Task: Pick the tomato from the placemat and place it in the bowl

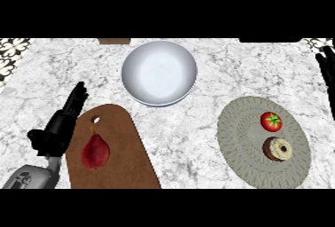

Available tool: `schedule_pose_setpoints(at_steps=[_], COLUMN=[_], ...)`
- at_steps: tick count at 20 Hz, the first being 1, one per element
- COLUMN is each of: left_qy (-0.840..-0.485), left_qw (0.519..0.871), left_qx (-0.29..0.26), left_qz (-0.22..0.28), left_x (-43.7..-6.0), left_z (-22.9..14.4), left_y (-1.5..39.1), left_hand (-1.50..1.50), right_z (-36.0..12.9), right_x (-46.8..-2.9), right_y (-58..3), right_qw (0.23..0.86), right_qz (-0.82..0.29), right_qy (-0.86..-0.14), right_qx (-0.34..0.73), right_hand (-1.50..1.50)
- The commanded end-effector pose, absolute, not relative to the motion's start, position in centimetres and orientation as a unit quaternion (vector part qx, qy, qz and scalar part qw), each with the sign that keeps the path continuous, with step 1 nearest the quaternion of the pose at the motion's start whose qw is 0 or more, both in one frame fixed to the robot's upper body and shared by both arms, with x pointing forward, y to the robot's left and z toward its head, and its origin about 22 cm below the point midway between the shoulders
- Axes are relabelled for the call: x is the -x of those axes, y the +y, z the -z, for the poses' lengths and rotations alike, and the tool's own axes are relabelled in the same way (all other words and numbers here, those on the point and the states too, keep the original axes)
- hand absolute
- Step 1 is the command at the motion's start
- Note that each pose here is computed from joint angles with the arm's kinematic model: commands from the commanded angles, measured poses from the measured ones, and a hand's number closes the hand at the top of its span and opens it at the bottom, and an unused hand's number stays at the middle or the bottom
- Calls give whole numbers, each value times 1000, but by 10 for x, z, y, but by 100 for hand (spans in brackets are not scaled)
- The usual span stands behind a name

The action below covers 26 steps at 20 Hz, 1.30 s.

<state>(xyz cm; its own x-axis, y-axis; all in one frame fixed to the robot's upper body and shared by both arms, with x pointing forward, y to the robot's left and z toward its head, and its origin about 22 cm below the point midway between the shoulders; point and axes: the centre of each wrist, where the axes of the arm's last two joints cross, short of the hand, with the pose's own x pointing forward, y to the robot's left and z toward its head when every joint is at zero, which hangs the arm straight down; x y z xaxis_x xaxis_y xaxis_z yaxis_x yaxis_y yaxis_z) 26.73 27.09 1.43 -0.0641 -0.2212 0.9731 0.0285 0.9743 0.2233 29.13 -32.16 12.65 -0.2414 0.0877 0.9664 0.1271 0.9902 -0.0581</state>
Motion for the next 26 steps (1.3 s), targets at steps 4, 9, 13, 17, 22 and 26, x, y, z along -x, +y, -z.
schedule_pose_setpoints(at_steps=[4,9,13,17,22,26], left_qy=[-700,-664,-648,-650,-656,-649], left_qw=[705,741,755,753,749,755], left_qx=[-55,-23,-16,-19,-23,-26], left_qz=[103,94,100,101,90,95], left_x=[-284,-283,-285,-294,-298,-292], left_z=[-55,-43,-52,-65,-74,-62], left_y=[292,283,284,299,310,303], left_hand=[0,0,0,0,0,0], right_z=[-65,-14,26,6,-28,-58], right_x=[-289,-247,-241,-252,-257,-262], right_y=[-345,-363,-286,-271,-290,-290], right_qw=[657,624,572,540,594,659], right_qz=[116,26,6,-18,-70,-130], right_qy=[-721,-668,-730,-731,-637,-554], right_qx=[189,404,375,417,487,492], right_hand=[150,-150,-150,-150,-150,-150])
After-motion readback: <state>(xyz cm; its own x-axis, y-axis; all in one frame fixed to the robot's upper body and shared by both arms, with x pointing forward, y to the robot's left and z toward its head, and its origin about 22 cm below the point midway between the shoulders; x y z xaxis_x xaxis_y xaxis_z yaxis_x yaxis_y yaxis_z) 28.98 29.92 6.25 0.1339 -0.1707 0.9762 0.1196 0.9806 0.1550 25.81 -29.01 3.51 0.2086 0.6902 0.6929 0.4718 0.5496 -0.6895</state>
